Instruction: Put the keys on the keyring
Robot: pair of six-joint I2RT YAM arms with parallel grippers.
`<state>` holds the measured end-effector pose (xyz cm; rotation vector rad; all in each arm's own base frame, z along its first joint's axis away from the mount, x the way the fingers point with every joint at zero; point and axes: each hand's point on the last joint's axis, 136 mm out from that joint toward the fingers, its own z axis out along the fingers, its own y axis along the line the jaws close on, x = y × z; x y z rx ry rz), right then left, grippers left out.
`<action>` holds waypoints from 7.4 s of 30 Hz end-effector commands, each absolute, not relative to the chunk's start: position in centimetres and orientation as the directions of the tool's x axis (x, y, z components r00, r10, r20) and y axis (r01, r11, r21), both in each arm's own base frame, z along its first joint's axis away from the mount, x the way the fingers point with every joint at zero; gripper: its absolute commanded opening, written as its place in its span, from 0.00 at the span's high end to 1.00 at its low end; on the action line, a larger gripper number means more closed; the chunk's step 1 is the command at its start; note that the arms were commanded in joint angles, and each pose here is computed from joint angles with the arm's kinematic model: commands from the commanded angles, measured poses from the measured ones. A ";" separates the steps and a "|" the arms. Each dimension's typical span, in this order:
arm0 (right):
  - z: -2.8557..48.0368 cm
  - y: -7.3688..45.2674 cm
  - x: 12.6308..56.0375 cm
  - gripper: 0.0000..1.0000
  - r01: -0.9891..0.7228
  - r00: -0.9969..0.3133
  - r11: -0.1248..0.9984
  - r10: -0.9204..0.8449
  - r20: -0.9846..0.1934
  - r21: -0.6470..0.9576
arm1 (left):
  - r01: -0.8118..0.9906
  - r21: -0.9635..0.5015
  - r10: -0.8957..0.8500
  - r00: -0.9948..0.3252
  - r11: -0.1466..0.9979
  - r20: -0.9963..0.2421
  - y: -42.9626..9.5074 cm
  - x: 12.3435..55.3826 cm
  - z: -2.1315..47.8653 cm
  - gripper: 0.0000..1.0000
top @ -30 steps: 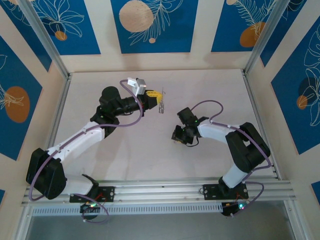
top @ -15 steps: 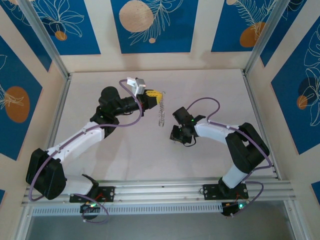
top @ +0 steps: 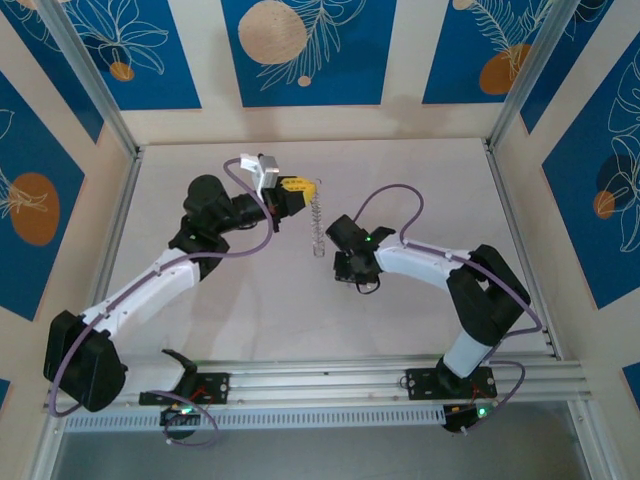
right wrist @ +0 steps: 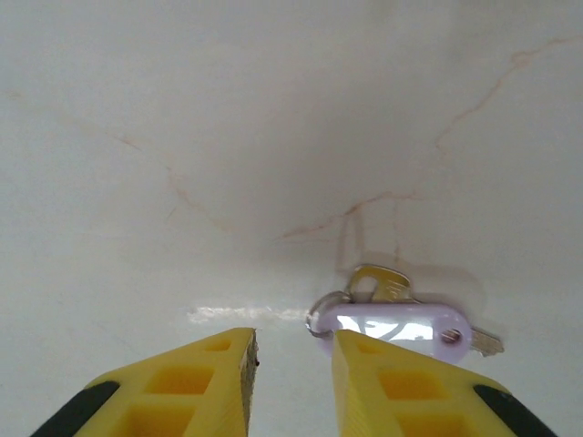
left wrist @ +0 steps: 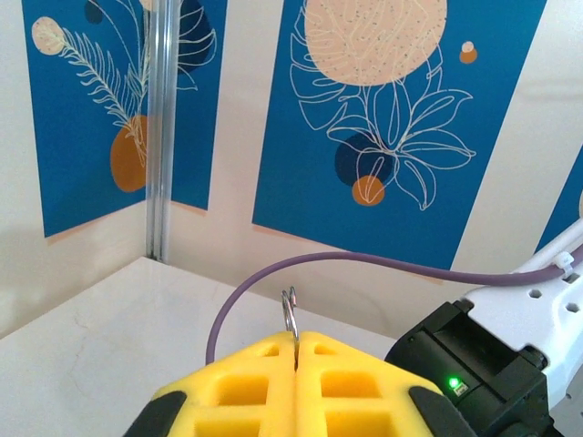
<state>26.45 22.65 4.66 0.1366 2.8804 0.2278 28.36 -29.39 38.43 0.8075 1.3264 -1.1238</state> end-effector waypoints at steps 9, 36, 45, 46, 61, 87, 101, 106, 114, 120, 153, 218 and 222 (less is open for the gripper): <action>2.7 21.5 26.5 0.71 0.052 -0.971 0.999 0.054 -0.235 0.015 | 0.937 -0.086 -0.189 -0.022 0.338 -0.982 -27.4 27.8 40.1 1.00; 2.4 21.4 26.7 0.91 0.036 -0.969 0.999 0.031 -0.245 -0.016 | 0.940 -0.102 -0.193 -0.039 0.327 -0.980 -27.5 28.0 39.9 1.00; 4.7 21.0 26.9 1.00 0.037 -0.955 0.999 0.042 -0.293 0.024 | 0.940 -0.105 -0.193 -0.043 0.324 -0.980 -27.5 28.1 39.9 1.00; 5.1 20.9 26.9 1.00 0.040 -0.952 0.999 0.048 -0.301 0.034 | 0.940 -0.107 -0.192 -0.045 0.323 -0.980 -27.6 28.1 39.9 1.00; 6.6 19.5 27.2 1.00 0.139 -0.929 0.930 0.242 -0.282 0.340 | 0.942 -0.120 -0.196 -0.059 0.312 -0.979 -27.7 28.1 39.7 1.00; 2.3 18.9 26.4 1.00 0.207 -0.943 0.906 0.285 -0.170 0.368 | 0.946 -0.129 -0.208 -0.068 0.297 -0.976 -27.9 28.1 39.8 1.00; 2.1 19.5 26.3 0.88 0.195 -0.949 0.916 0.266 -0.166 0.350 | 0.948 -0.124 -0.206 -0.065 0.292 -0.976 -27.9 28.0 39.8 1.00; 2.3 19.7 26.5 0.84 0.191 -0.949 0.915 0.264 -0.170 0.357 | 0.948 -0.125 -0.205 -0.066 0.292 -0.977 -27.9 28.0 39.7 1.00; 2.7 20.1 26.7 0.82 0.181 -0.949 0.913 0.260 -0.178 0.366 | 0.948 -0.126 -0.205 -0.066 0.292 -0.977 -27.9 28.0 39.7 1.00; 2.8 20.3 26.9 0.82 0.179 -0.949 0.911 0.259 -0.178 0.371 | 0.948 -0.124 -0.204 -0.065 0.294 -0.977 -27.8 27.9 39.6 1.00; 2.4 21.3 27.3 0.79 0.178 -0.954 0.902 0.257 -0.156 0.393 | 0.947 -0.125 -0.203 -0.065 0.297 -0.977 -27.8 27.9 39.4 1.00; 26.4 18.8 26.1 1.00 -0.530 -0.704 0.443 0.246 -0.666 0.723 | 0.956 -0.128 -0.162 -0.087 0.265 -0.983 -28.7 28.2 38.6 1.00; 27.9 18.8 25.9 1.00 -0.559 -0.678 0.428 0.257 -0.689 0.710 | 0.961 -0.132 -0.146 -0.099 0.242 -0.984 -29.1 28.2 38.3 1.00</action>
